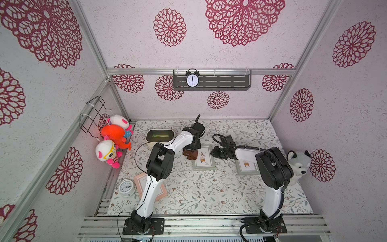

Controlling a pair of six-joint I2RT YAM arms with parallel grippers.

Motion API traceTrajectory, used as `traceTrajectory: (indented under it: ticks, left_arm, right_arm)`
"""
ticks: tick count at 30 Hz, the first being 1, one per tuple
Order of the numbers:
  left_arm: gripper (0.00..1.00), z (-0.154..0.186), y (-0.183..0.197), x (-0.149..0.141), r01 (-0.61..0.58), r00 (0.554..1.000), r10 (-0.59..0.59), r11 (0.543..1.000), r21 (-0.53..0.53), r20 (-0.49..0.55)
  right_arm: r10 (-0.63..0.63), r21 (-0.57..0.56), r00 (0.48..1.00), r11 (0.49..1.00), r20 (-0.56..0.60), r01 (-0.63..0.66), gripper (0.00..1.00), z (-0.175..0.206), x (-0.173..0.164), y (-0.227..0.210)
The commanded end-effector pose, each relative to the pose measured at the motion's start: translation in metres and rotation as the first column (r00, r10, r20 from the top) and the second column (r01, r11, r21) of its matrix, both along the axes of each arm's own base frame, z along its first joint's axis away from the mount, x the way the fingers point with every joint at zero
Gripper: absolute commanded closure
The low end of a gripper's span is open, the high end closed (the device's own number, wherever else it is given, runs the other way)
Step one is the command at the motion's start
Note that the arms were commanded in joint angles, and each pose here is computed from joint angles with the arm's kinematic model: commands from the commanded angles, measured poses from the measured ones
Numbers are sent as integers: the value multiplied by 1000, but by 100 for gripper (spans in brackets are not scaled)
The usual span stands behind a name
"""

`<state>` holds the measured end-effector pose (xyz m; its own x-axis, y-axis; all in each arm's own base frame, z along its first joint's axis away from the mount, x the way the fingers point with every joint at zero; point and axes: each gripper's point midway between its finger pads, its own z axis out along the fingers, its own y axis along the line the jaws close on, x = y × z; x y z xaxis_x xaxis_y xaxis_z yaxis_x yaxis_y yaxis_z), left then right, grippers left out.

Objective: Wipe the picture frame with a cloth
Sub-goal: Wipe the dirt from the picture frame.

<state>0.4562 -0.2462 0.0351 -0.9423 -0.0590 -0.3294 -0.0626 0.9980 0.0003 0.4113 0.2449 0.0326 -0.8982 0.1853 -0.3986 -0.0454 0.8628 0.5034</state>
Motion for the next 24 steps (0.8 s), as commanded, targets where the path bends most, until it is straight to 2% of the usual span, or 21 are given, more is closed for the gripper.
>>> traceTrajectory:
  ticks: [1, 5, 7, 9, 11, 15, 18, 21, 24]
  left_arm:
    - [100, -30, -1, -49, 46, 992, -41, 998, 37, -120]
    - [100, -30, -7, -101, 35, 990, -33, 999, 10, -138]
    - [100, -27, -8, -112, 29, 991, -30, 1000, -4, -132]
    - [100, -23, -6, -106, 30, 994, -29, 1000, 6, -108]
    - [100, -16, -2, -84, 41, 997, -38, 998, 42, -73]
    - [100, -14, 9, -21, 38, 999, -35, 995, 91, -27]
    - [100, -19, 19, 4, 22, 999, -18, 995, 98, -37]
    - [100, -22, 12, -6, 31, 997, -27, 998, 61, -67]
    - [100, -23, 1, -46, 42, 994, -40, 999, 19, -100]
  right_arm:
    - [-39, -120, 987, 993, -154, 21, 69, -43, -33, -26]
    - [-32, -109, 986, 994, -161, 15, 69, -43, -36, -25]
    - [-32, -107, 986, 994, -161, 14, 69, -42, -37, -25]
    - [-30, -104, 987, 994, -159, 14, 69, -41, -36, -25]
    - [-31, -108, 987, 994, -159, 14, 69, -41, -36, -25]
    - [-38, -117, 987, 993, -158, 19, 69, -43, -33, -25]
    - [-47, -116, 987, 993, -154, 29, 69, -43, -31, -26]
    - [-46, -104, 987, 994, -154, 30, 69, -42, -32, -24]
    - [-43, -95, 987, 995, -153, 29, 69, -41, -34, -24]
